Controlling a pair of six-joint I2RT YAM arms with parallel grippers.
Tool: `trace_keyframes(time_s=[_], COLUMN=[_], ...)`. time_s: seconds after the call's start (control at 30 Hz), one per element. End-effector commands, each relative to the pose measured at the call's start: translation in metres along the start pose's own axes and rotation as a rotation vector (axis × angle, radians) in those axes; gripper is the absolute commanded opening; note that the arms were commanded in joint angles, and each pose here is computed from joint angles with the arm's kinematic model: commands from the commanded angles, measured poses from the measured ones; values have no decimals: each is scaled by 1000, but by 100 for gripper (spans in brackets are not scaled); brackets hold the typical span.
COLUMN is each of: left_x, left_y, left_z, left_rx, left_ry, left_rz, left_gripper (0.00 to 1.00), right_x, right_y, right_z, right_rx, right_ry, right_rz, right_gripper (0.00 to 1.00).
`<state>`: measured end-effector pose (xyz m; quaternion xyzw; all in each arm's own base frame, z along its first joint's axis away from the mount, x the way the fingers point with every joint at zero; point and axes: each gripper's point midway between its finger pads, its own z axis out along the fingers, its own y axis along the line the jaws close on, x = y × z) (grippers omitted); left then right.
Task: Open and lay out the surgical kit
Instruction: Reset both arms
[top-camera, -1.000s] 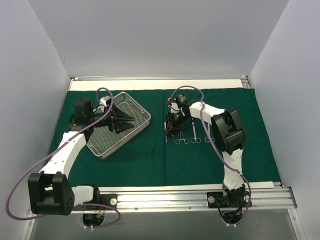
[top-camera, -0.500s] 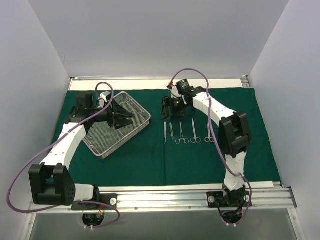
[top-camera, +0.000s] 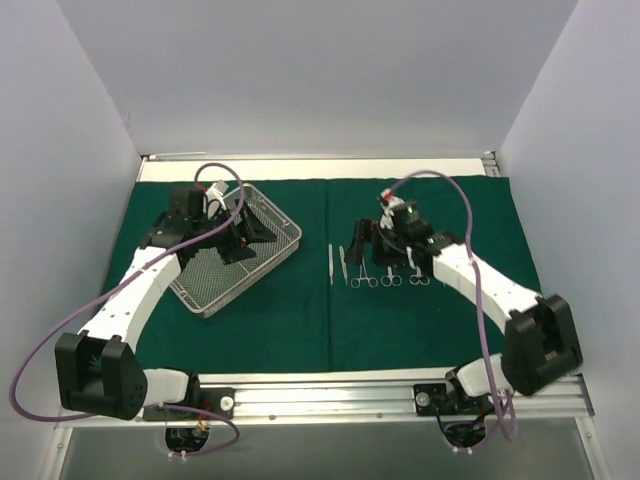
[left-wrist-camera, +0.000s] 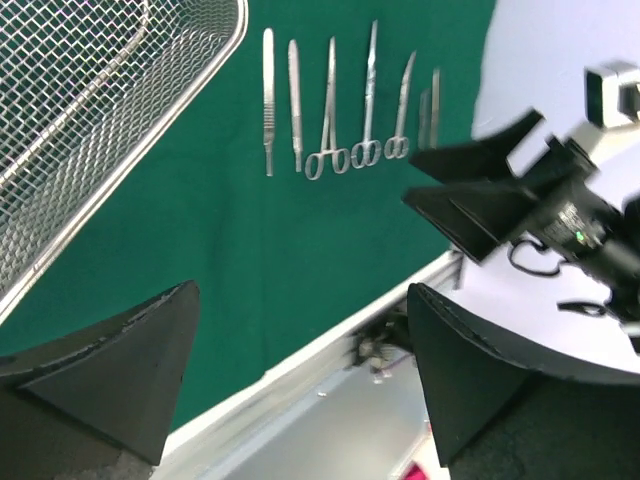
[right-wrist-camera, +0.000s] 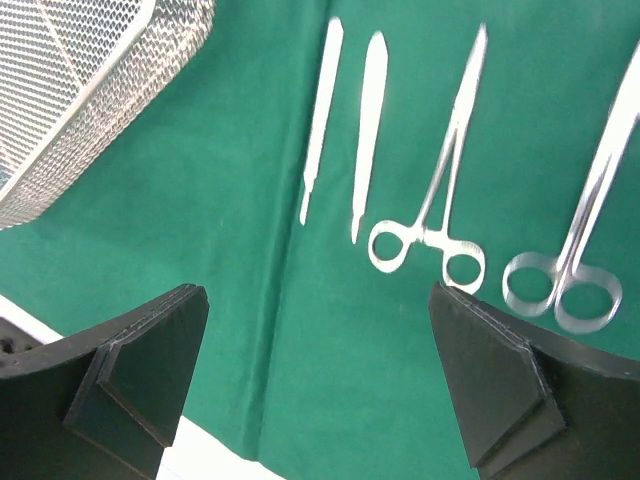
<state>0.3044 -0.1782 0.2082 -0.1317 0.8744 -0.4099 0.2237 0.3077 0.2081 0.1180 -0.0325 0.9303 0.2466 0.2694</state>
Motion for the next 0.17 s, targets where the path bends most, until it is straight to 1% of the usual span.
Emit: trace_keyframes(time_s=[0.0, 0.03, 0.07, 0.1, 0.13], left_x=[-14, -15, -13, -12, -18], left_y=[-8, -12, -15, -18, -30], left_z=[12, 16, 22, 24, 26], left_rx=[12, 28, 41, 60, 121], left_ry=[-85, -86, -76, -73, -103], left_rz=[177, 199, 219, 227, 259], left_gripper=[94, 94, 94, 94, 94], right_x=[-16, -13, -3, -3, -3], right_y=[13, 14, 20, 19, 18], right_z=[-16, -18, -22, -26, -30], right_rx=[-94, -118, -188, -217, -238], right_ry=[-206, -223, -257, -279, -309], right_rz=[88, 88, 76, 112, 119], right_gripper=[100, 100, 100, 100, 100])
